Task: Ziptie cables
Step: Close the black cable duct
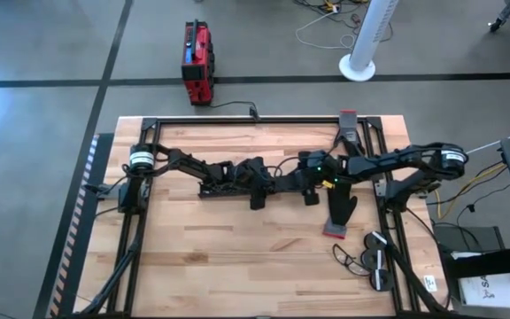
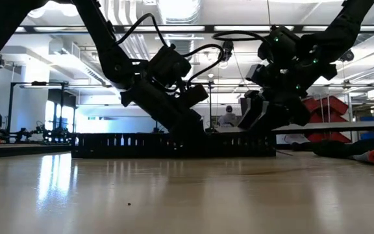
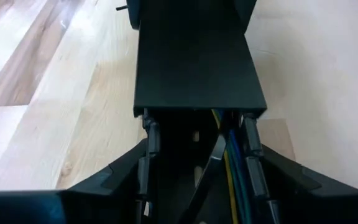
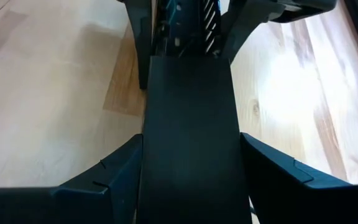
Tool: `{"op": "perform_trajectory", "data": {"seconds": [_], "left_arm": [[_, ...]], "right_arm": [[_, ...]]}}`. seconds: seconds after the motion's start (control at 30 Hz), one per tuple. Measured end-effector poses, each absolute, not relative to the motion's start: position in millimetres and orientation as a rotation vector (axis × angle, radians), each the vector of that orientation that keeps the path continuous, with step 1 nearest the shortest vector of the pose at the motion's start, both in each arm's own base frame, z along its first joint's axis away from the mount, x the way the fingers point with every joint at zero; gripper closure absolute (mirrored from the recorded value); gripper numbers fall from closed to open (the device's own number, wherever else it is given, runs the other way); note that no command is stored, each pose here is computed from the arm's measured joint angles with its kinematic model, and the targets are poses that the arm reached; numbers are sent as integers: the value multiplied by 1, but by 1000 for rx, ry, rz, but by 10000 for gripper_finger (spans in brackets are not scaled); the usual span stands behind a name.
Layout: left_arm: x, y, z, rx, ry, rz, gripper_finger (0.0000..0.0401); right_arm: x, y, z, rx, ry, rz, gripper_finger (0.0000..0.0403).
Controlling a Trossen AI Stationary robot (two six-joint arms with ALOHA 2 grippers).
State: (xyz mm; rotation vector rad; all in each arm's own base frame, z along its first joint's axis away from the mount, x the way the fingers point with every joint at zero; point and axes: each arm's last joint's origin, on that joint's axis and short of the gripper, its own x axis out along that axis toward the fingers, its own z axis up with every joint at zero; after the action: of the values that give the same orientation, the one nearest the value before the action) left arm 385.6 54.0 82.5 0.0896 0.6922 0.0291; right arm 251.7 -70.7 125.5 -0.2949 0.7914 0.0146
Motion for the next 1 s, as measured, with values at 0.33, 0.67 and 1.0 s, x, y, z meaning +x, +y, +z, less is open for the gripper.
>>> {"op": "perform_trajectory", "data": {"seconds": [0.33,0.67,1.0], "left_arm": [[385,47,81,115,702,-41,172],[385,46,81,111,703,-32,167],[385,47,81,111,706,-16,177]], "right_arm": [[256,-76,144,-329,868,-27,185],[258,-104,178,-51,817,17,185],[236,-140,157,497,831,109,185]]}}
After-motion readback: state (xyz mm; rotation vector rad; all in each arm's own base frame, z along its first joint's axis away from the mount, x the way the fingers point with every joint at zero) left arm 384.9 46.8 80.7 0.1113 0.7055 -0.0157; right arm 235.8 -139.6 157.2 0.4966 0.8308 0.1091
